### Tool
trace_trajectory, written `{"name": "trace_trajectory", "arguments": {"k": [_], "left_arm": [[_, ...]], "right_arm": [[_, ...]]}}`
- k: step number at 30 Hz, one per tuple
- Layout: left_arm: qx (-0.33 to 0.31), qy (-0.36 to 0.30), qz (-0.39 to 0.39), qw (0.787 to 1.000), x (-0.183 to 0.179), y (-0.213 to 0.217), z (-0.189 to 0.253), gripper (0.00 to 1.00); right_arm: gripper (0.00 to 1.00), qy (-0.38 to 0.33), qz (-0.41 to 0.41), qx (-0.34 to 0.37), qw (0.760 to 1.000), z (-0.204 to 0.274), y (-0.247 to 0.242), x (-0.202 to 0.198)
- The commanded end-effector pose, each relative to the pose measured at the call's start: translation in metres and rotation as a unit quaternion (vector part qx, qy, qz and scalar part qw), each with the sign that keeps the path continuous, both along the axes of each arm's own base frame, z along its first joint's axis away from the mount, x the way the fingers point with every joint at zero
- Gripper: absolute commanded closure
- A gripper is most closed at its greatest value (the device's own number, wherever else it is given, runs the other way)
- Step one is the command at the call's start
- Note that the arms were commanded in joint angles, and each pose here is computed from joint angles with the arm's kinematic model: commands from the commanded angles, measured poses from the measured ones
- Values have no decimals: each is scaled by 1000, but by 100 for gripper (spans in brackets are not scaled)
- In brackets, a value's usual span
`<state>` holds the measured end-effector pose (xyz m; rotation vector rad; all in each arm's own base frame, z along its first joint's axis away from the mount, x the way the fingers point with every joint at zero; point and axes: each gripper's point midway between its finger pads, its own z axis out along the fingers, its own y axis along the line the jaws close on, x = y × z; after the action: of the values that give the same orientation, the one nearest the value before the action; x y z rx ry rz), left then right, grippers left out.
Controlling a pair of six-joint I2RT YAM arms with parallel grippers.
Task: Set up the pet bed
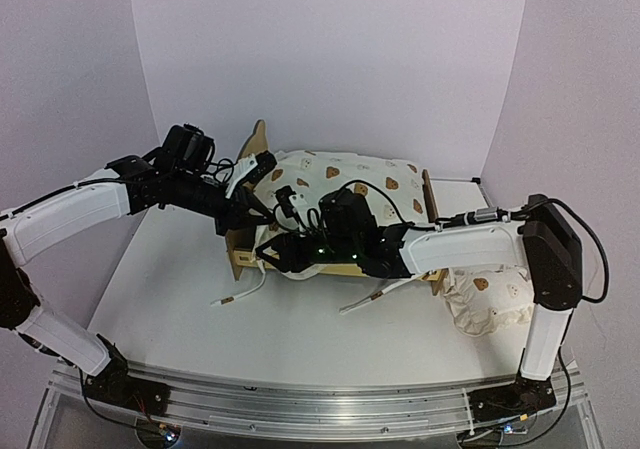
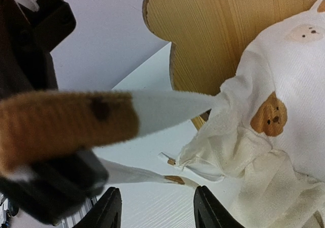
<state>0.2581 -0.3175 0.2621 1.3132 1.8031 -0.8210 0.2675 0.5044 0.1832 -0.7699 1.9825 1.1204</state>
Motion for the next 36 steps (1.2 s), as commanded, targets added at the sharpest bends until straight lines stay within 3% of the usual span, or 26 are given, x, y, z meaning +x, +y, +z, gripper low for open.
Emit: {"name": "trace_trajectory", "arguments": {"k": [1,5,10,13,14,18,20,27,36], "left_arm": [[-18,-9,5,1000,4,-3,7,100],[-19,-9,11,1000,6,-3,6,100],[-22,-8,13,1000,6,-4,6,100],[-17,-11,18,1000,7,-1,5,99],[-12,-13,22,1000,8,0,3,94],[29,-33,29,999,6,14,-16,48],[55,-53,20,997,2,25,-28,41],[122,-53,-21,991,-33,64,-92,44],[283,-10,40,958,-8,100,-195,58]], "right_arm": [[54,-17,-6,66,998,37,14,8],[65,-12,-17,95,995,43,18,13],[97,-11,-18,118,993,46,25,17],[100,-17,-30,112,993,45,17,18],[100,-21,-37,109,993,46,12,19],[100,-32,-52,69,996,43,-7,23],[100,-39,-50,49,997,46,-14,23],[100,-49,-59,7,997,51,-34,25],[100,-68,-33,-1,997,68,-34,19]]}}
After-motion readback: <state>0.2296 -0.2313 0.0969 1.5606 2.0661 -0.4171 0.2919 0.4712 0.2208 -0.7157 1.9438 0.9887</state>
